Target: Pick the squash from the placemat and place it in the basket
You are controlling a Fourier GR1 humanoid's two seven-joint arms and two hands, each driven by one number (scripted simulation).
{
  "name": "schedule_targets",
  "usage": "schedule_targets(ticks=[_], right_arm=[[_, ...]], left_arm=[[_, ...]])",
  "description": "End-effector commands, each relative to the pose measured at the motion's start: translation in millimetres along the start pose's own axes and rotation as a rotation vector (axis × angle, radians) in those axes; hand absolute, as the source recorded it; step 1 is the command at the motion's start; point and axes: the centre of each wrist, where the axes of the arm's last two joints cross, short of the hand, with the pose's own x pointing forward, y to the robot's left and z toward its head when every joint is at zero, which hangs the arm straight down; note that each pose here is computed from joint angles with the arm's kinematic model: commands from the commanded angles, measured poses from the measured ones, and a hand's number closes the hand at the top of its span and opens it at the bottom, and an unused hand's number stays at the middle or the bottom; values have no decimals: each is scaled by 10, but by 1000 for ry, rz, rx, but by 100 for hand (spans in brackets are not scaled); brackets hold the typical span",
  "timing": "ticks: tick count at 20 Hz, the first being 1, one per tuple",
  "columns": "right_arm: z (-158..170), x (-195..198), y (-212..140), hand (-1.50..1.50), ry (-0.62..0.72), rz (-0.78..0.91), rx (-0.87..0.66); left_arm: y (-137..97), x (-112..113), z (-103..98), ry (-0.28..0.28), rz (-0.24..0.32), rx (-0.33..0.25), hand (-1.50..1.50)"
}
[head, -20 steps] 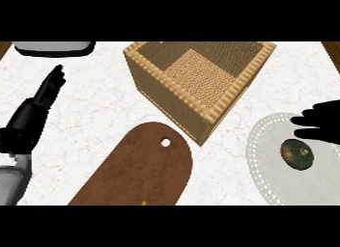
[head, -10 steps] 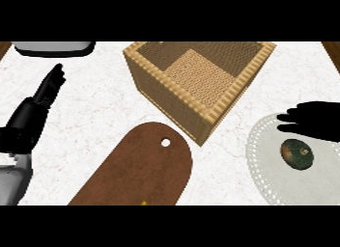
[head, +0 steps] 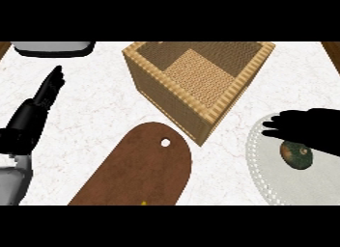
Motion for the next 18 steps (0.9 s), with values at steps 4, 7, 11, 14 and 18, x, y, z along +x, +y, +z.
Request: schedule_targets(ticks=[4,7,11,14,18], right_arm=[[-134,-245,204,-150,-15,-9,5],[-149,-139,231,-150,-32,0,7],[-382,-236,418,-150,-56,9,-9],[-430,-211,539,-150,-50,9,-31],[-405,-267,486,-150,-55,-6,-33]], left_arm=[[-51,14,-161,7,8,10,0],[57,70,39,-5,-7,15,0],[-64,16,-18,8,3,6,0],[-48,10,20,21,-15,8,0],[103,-38,100,-14,8,2,0]])
